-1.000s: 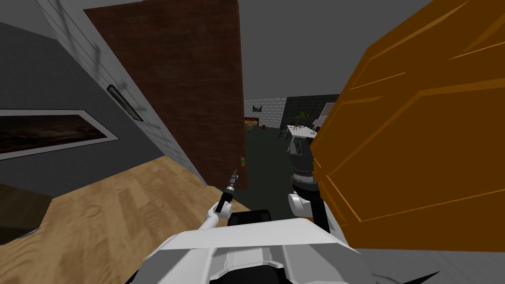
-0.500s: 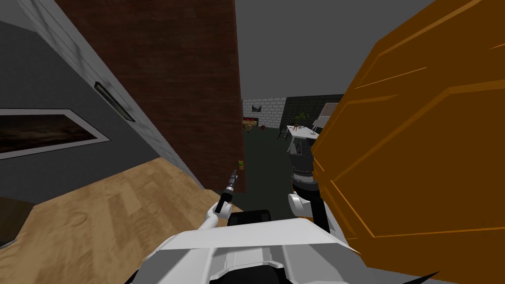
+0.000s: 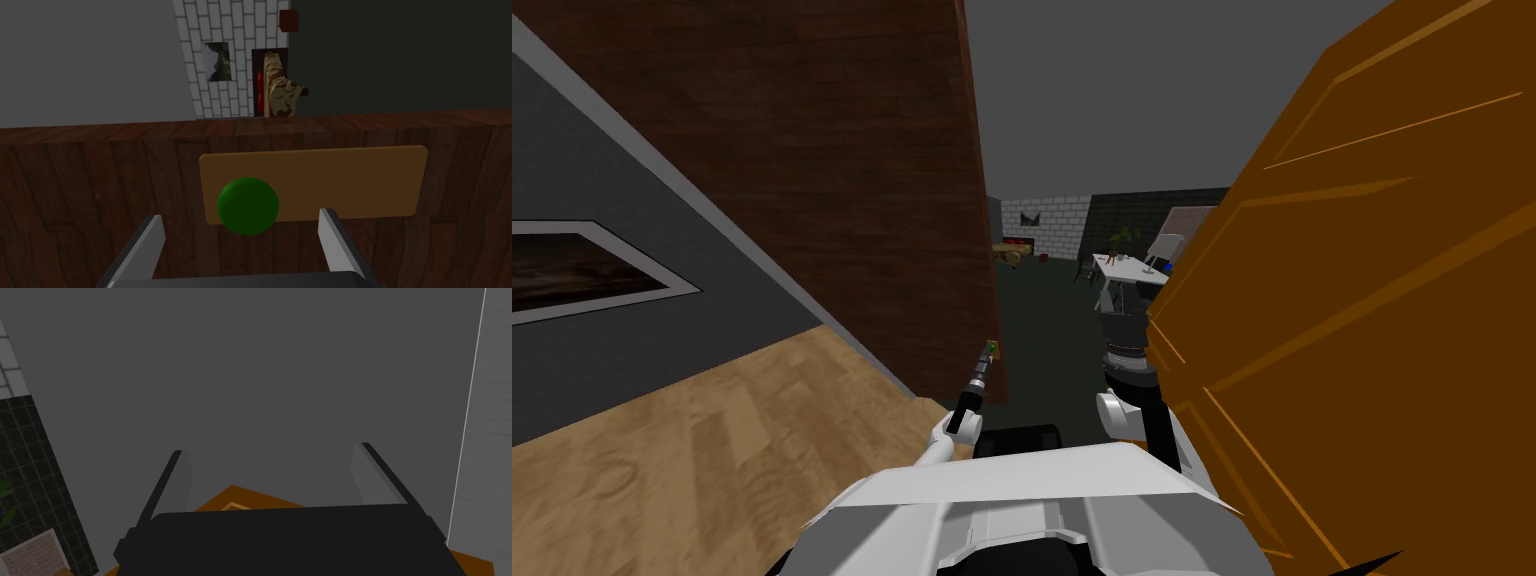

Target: Push the door open

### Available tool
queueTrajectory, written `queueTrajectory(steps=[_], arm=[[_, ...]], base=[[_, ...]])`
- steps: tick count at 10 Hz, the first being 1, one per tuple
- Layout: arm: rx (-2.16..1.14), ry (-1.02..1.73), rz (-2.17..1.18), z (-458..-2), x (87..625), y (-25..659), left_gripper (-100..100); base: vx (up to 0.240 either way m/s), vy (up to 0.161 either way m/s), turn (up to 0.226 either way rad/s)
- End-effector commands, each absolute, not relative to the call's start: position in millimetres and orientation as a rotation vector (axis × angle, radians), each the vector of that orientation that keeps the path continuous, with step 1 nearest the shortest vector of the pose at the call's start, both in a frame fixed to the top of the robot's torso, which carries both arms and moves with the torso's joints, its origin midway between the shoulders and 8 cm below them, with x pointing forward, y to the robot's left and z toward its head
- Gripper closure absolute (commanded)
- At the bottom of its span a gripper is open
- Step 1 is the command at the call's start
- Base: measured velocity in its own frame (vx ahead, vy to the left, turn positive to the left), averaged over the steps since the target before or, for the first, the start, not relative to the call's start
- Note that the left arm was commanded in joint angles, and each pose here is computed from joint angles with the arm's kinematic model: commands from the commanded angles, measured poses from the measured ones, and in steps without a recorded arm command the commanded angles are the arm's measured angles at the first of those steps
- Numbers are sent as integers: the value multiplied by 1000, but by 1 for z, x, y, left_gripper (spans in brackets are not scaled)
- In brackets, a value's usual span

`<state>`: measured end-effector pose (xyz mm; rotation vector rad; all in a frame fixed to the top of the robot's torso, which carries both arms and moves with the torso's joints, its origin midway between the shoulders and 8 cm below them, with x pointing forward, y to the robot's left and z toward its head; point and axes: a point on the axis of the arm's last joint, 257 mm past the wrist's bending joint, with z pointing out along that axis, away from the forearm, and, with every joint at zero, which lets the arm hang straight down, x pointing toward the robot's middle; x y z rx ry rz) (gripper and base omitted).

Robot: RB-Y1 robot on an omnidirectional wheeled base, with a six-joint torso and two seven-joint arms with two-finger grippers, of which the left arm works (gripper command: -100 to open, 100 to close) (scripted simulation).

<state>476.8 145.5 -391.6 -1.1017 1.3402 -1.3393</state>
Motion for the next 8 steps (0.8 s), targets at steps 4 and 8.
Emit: queueTrajectory(steps=[4,8], arm=[[-1103,1337,-1339,-392,476,146,100],[-1103,1337,-1339,-392,476,146,100]], base=[[54,-12,-7],[-9,2,-1]])
